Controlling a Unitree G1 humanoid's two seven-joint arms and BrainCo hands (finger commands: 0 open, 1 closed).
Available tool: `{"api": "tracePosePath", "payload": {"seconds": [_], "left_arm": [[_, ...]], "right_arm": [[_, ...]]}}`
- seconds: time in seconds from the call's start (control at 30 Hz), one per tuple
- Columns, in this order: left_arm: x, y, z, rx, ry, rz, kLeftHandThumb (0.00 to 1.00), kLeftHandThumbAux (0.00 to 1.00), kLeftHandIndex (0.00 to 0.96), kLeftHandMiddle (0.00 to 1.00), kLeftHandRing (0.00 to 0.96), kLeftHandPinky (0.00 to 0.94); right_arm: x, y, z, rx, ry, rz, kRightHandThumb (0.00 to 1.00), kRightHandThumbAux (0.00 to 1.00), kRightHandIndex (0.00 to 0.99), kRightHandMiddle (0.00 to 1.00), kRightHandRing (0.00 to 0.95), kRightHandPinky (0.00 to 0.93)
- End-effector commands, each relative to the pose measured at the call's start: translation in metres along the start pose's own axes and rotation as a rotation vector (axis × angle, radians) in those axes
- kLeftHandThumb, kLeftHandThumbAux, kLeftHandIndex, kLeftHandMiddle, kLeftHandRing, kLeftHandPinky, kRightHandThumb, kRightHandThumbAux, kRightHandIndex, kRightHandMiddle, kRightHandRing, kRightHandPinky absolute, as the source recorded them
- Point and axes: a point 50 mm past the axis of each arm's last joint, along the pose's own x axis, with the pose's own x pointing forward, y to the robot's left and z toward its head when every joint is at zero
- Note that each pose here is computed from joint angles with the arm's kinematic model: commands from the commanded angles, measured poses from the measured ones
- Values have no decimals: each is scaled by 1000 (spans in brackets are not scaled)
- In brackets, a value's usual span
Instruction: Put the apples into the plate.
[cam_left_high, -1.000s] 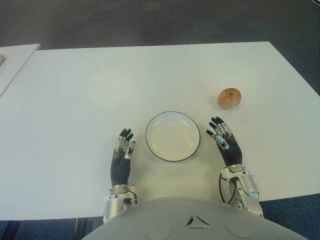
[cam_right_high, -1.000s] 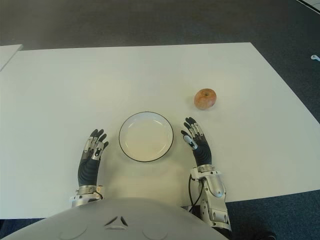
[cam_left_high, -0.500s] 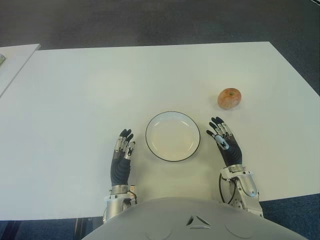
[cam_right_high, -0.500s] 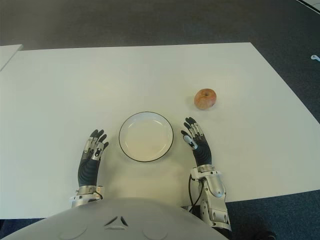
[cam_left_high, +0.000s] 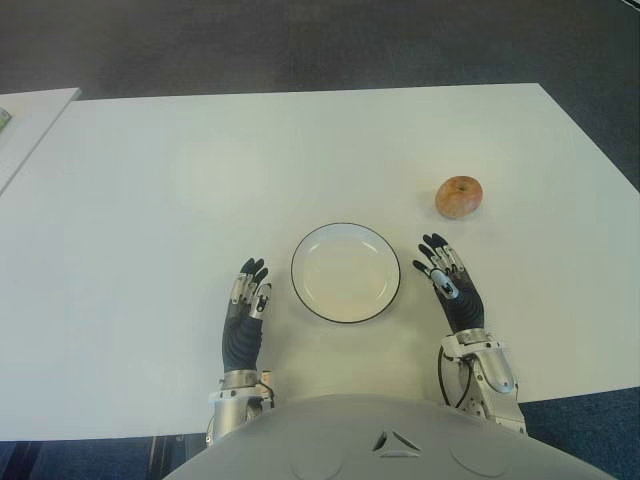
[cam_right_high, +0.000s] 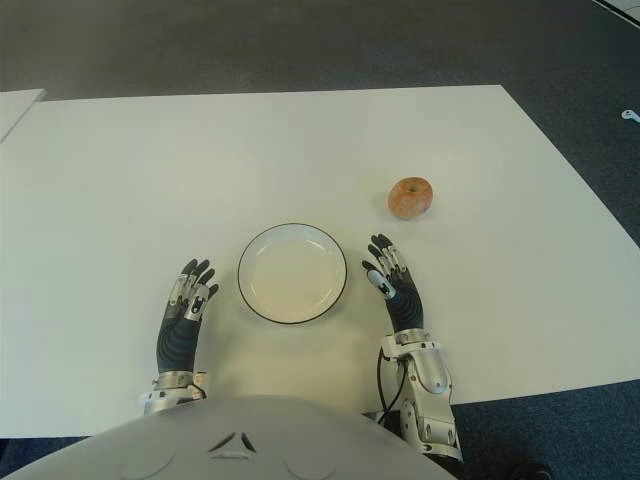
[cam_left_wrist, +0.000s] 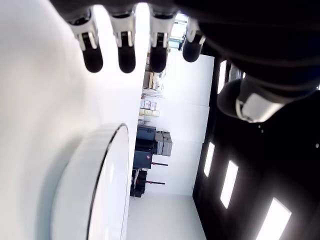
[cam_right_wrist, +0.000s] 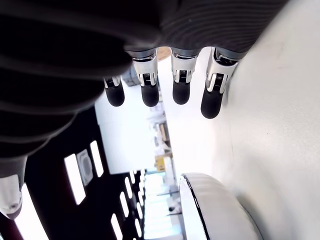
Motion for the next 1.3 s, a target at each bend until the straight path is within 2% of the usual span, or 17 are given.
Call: {"api": "tracePosePath", "payload": {"seconds": [0.03,0.2,0.27,0.3,0.43,0.5,0.57,0.6,0.73,0.8,0.97,1.03,1.23,1.3], "left_arm": [[5,-1,-4,-16,10,14,123,440,83,115,119,146],[10,0,-8,-10,23,4,119,436,84,109,111,130],[13,0,-9,-3,24,2,117,440,82,106,108,126],[13,-1,-10,3,27,-1,116,442,81,105,107,125],[12,-6,-9,16,33,-12,108,451,72,92,92,110],[12,-8,-8,19,34,-15,101,449,67,84,82,97],[13,-8,-9,21,35,-15,96,448,64,81,77,92],[14,-9,-9,21,35,-16,94,448,63,79,75,89],[15,-11,-9,17,39,-16,91,453,62,74,70,93],[15,-11,-9,9,33,-14,95,454,68,77,75,109],[17,-13,-8,-2,25,-17,107,444,86,87,90,146],[18,-12,-9,-3,30,-20,109,438,91,89,90,130],[19,-12,-11,1,42,-17,94,440,84,76,71,96],[19,-11,-12,0,42,-16,93,442,84,70,65,91]], "right_arm": [[6,-4,2,-12,15,-27,121,506,14,4,0,4],[21,-7,25,-148,-61,-28,149,546,21,2,0,0],[27,-3,35,-203,-98,-21,158,563,22,1,0,0],[33,-1,46,-289,-152,-16,163,571,22,0,0,0],[43,3,71,-580,-337,9,297,596,47,28,6,13],[44,3,77,-679,-395,22,362,587,66,47,15,16],[45,1,79,-730,-426,26,387,578,76,56,20,8],[47,0,80,-773,-446,28,397,574,80,60,22,5],[57,-18,93,-1075,-545,39,410,525,83,75,23,0],[64,-24,98,-1208,-557,34,413,497,80,73,15,0],[77,-28,104,-1450,-552,31,436,430,64,52,2,0],[83,-29,106,-1525,-534,35,451,395,48,35,0,0],[96,-31,109,-1627,-486,35,457,342,15,5,0,0],[105,-35,108,-1656,-455,28,448,328,8,2,0,0]]}}
